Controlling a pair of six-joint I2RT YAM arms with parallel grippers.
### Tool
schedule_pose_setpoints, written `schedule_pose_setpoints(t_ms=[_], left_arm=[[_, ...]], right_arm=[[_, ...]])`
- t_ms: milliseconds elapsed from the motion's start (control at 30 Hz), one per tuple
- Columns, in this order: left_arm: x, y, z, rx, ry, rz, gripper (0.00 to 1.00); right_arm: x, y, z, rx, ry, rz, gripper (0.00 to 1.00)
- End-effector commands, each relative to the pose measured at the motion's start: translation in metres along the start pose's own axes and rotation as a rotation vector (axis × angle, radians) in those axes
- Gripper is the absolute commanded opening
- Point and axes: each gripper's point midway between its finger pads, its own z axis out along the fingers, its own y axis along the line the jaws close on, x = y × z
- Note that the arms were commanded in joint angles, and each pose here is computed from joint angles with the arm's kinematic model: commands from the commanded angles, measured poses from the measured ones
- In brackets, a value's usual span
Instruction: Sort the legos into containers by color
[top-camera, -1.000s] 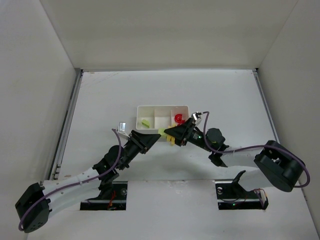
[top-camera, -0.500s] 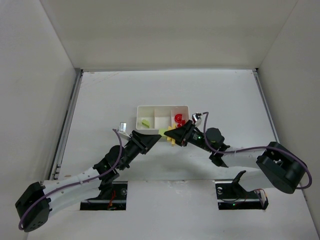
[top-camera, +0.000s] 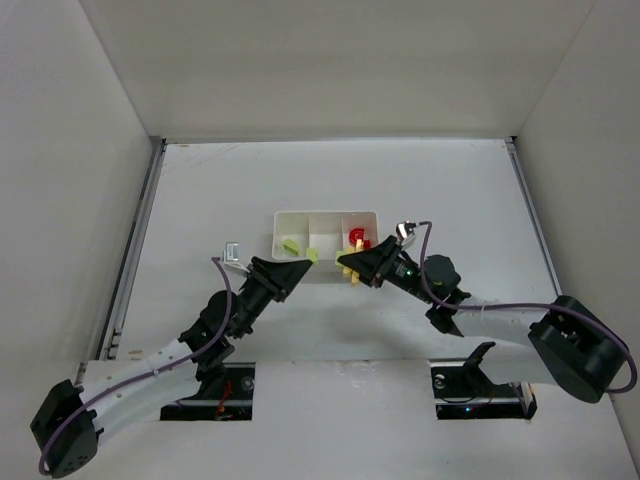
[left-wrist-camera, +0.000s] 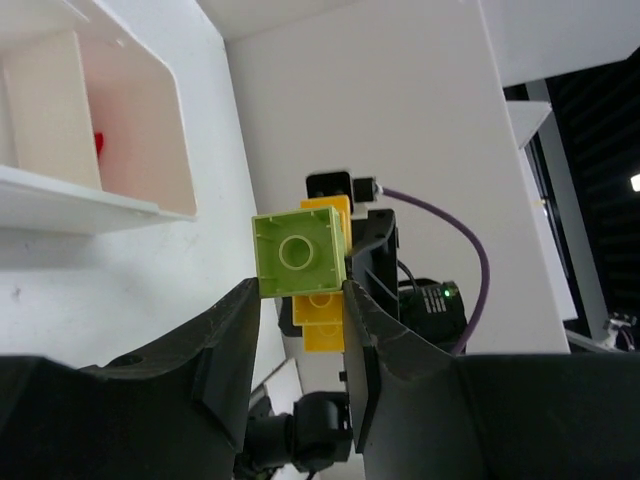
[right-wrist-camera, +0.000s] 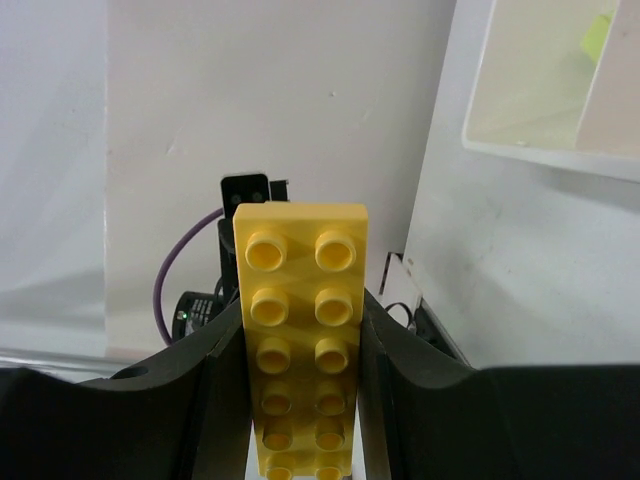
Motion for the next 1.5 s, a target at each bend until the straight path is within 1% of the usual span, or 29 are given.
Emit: schedule_pose_setpoints(t_ms=[0, 67, 167, 233, 333, 433, 567, 633, 700, 800, 900, 967, 1100, 1167, 1367, 1467], left_arm=[[-0.019, -0.007, 0.005, 0.002, -0.060, 0.054, 0.17], [-0.029, 0.000, 0.011, -0.060, -0.080, 0.090, 0.17], [-0.045, 0.026, 0.020, -0.243, -0.100, 0.160, 0.18], [-0.059, 0.039, 0.027, -0.340, -0.111, 0.232, 0.19], [-0.070, 0.043, 0.040, -0.410, -0.105, 0.325, 0.20], [-0.076, 0.054, 0.048, -0.493, -0.086, 0.377, 0.22], [-0.077, 0.067, 0.053, -0.568, -0.073, 0.420, 0.33], [-0.080, 0.070, 0.053, -0.579, -0.076, 0.427, 0.42], [-0.081, 0.068, 0.054, -0.572, -0.078, 0.430, 0.49], [-0.079, 0.055, 0.053, -0.526, -0.076, 0.422, 0.52], [-0.069, 0.037, 0.050, -0.454, -0.059, 0.402, 0.52], [-0.054, 0.022, 0.046, -0.378, -0.024, 0.371, 0.50], [-0.015, -0.001, 0.033, -0.192, 0.041, 0.247, 0.50], [-0.003, -0.007, 0.027, -0.120, 0.058, 0.189, 0.50], [0.017, -0.009, 0.022, -0.038, 0.096, 0.115, 0.51], [0.016, -0.013, 0.024, -0.004, 0.078, 0.071, 0.51]], right_arm=[[-0.005, 0.005, -0.004, -0.025, -0.023, -0.038, 0.30], [-0.007, 0.005, -0.005, -0.027, -0.027, -0.044, 0.31], [-0.008, 0.003, -0.007, -0.016, -0.028, -0.057, 0.32], [-0.008, 0.002, -0.008, -0.005, -0.030, -0.073, 0.32], [-0.007, 0.000, -0.010, 0.012, -0.028, -0.097, 0.33], [-0.008, 0.001, -0.011, 0.019, -0.033, -0.116, 0.33], [-0.009, 0.001, -0.012, 0.025, -0.036, -0.127, 0.34], [-0.009, -0.002, -0.013, 0.031, -0.037, -0.130, 0.34], [-0.009, -0.004, -0.012, 0.038, -0.035, -0.128, 0.34], [-0.009, -0.007, -0.009, 0.045, -0.032, -0.126, 0.34], [-0.009, -0.004, -0.005, 0.040, -0.027, -0.127, 0.34], [-0.011, -0.001, -0.002, 0.035, -0.031, -0.126, 0.35], [-0.013, 0.001, 0.005, 0.034, -0.036, -0.106, 0.37], [-0.014, 0.002, 0.007, 0.029, -0.036, -0.095, 0.38], [-0.005, 0.008, 0.012, -0.017, -0.003, -0.075, 0.39], [-0.003, 0.007, 0.011, -0.024, 0.009, -0.052, 0.40]])
